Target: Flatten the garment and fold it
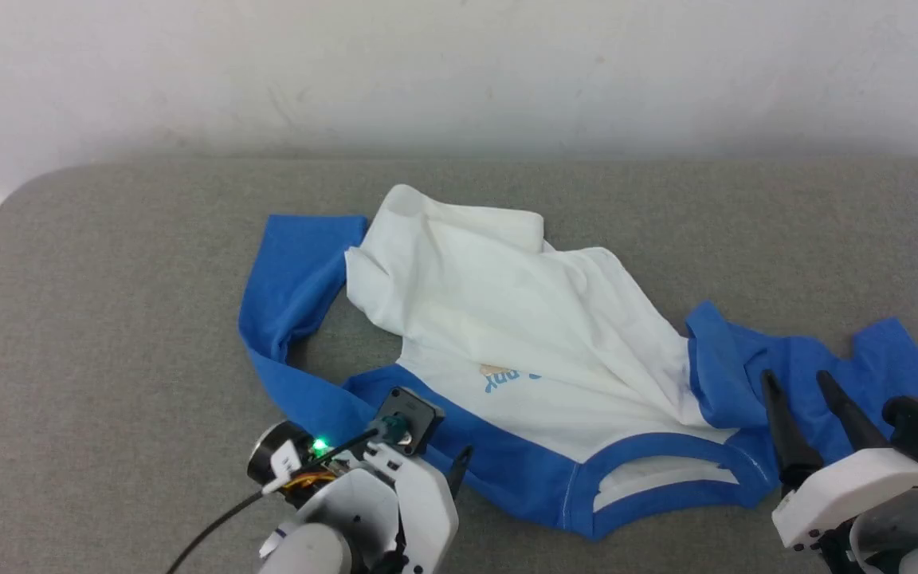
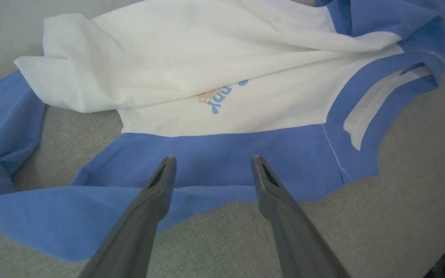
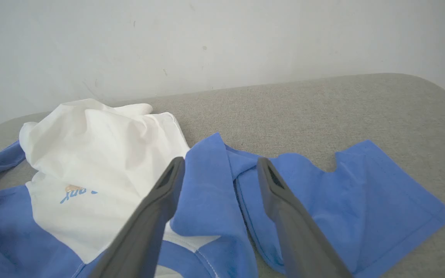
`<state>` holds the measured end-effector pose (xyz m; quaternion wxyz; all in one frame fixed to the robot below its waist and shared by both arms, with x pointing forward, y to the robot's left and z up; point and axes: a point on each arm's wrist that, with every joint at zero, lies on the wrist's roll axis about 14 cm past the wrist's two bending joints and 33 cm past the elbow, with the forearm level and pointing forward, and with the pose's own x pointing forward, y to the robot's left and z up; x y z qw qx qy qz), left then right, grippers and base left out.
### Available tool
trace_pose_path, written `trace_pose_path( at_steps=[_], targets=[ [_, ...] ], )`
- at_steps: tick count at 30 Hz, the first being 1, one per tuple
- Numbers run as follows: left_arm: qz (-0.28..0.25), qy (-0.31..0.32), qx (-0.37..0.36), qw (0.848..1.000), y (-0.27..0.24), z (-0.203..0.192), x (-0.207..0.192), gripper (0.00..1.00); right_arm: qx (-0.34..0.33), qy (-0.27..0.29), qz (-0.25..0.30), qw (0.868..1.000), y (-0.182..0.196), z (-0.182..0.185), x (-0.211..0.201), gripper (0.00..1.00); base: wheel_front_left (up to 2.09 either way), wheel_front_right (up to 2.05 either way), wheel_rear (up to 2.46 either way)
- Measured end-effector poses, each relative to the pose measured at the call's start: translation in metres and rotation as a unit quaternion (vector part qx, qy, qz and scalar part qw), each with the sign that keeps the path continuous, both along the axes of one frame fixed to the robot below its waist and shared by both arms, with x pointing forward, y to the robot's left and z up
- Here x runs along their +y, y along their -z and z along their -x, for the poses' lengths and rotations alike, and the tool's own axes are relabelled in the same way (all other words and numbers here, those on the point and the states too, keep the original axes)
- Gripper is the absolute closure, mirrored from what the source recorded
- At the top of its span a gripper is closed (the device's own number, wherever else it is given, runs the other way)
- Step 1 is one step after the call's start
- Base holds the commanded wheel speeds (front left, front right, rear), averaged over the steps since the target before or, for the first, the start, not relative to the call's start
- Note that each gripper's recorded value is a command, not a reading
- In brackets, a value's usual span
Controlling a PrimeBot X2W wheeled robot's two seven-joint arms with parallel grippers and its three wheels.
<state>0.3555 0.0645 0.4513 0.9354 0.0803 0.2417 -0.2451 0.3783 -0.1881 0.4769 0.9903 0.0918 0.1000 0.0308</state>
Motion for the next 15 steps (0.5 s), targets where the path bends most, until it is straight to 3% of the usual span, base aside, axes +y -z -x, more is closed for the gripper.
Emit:
trace_pose_path(
  at_steps=[4, 15],
  targets=[
    [-0.071, 0.054, 0.031, 0.996, 0.019, 0.002, -0.003, 0.0, 0.016, 0.006, -0.007, 1.0, 0.013, -0.001, -0.001, 0.0, 0.0, 0.0, 0.0],
    [-0.149, 0.092, 0.094, 0.98, 0.052, -0.001, 0.015, 0.0, 0.042, 0.015, -0.016, 0.999, 0.034, -0.004, -0.003, 0.0, 0.0, 0.0, 0.0]
  ],
)
